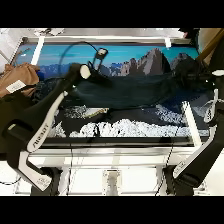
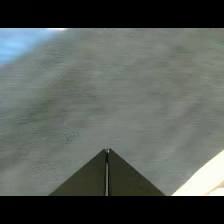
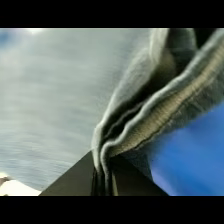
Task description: Fold the clothes and pants, and hang the long-sleeved shirts on hangers.
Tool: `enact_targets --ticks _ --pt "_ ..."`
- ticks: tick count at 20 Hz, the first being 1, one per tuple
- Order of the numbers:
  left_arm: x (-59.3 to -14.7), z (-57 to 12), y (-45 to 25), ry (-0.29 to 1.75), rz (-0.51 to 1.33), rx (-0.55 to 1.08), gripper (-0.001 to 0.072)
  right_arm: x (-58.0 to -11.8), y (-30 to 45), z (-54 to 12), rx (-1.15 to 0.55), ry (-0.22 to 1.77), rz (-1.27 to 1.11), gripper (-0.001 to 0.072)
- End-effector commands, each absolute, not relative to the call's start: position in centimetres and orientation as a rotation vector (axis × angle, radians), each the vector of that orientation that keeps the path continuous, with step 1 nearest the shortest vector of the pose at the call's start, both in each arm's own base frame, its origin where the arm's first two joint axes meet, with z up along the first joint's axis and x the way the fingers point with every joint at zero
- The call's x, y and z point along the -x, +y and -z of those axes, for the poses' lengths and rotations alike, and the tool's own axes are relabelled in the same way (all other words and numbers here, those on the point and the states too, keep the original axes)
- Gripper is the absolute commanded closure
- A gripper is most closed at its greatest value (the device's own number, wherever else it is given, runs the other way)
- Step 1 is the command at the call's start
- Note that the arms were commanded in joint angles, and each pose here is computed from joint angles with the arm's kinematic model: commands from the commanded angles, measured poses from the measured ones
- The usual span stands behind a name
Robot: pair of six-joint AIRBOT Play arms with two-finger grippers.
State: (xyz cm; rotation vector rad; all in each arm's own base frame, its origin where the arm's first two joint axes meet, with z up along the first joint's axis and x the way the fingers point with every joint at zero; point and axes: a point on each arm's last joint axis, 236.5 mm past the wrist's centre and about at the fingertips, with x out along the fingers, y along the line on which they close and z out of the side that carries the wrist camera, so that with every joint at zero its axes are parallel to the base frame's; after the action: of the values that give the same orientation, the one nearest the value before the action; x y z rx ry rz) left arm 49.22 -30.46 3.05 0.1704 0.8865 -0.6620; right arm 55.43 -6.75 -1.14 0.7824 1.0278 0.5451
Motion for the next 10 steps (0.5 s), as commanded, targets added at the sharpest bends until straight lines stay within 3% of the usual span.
enact_targets --ticks 1,6,10 --pt "-46.0 0.3 -37.3 0.953 0.78 -0.043 0.0683 -57.1 -0.2 -7.2 -0.764 0.875 -0.72 0.069" --pt "-44.9 4.4 -43.3 0.961 0.805 0.114 0.0684 -55.0 11.6 -10.6 -0.582 0.943 -0.86 0.069" --pt "-50.0 -0.3 -36.1 0.886 0.687 0.128 0.0684 -51.7 20.0 -6.5 -0.412 1.128 -0.897 0.069"
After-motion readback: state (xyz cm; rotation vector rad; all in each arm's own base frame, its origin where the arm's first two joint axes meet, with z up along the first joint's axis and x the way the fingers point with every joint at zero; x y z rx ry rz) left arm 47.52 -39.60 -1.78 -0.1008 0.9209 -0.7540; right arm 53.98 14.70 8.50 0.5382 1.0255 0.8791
